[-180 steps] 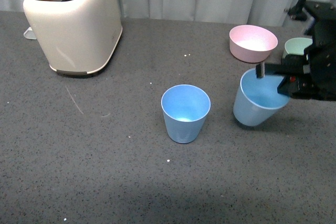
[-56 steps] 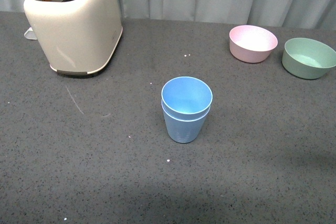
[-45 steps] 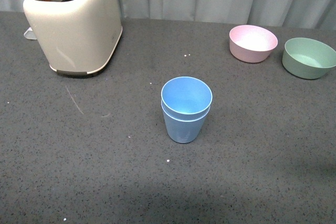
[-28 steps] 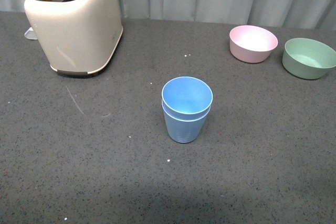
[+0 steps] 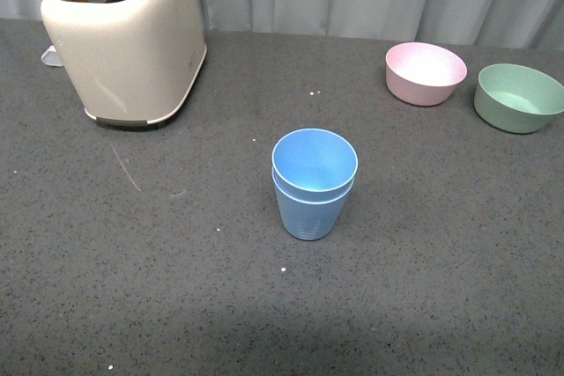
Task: Stack blue cups with both arms
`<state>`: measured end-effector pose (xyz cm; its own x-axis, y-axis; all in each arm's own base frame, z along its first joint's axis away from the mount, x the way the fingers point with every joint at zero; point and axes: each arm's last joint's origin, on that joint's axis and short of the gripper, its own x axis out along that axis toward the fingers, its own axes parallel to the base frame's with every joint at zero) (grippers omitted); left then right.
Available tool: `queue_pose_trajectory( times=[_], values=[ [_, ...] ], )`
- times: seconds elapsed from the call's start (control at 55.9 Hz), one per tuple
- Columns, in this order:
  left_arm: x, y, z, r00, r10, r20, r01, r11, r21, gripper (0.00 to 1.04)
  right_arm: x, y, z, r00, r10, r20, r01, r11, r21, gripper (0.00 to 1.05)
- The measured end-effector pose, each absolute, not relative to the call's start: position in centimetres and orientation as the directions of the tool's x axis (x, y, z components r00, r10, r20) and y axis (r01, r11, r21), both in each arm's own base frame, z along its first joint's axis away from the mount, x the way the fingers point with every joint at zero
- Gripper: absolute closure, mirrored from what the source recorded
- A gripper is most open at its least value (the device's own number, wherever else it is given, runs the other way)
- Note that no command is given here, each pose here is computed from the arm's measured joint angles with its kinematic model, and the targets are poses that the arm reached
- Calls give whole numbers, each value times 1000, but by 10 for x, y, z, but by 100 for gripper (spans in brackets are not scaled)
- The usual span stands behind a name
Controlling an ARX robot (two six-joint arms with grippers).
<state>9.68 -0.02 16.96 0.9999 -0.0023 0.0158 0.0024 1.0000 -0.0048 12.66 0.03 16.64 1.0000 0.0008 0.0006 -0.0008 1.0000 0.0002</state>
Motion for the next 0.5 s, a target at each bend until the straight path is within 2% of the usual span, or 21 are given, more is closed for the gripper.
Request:
queue_pose_trajectory(
  times=[0.501],
  values=[
    [97,0,170,1000,-2,16,2,1000,-5,7,113,0,168,1000,1,7,-1,1000,0,104]
  ],
)
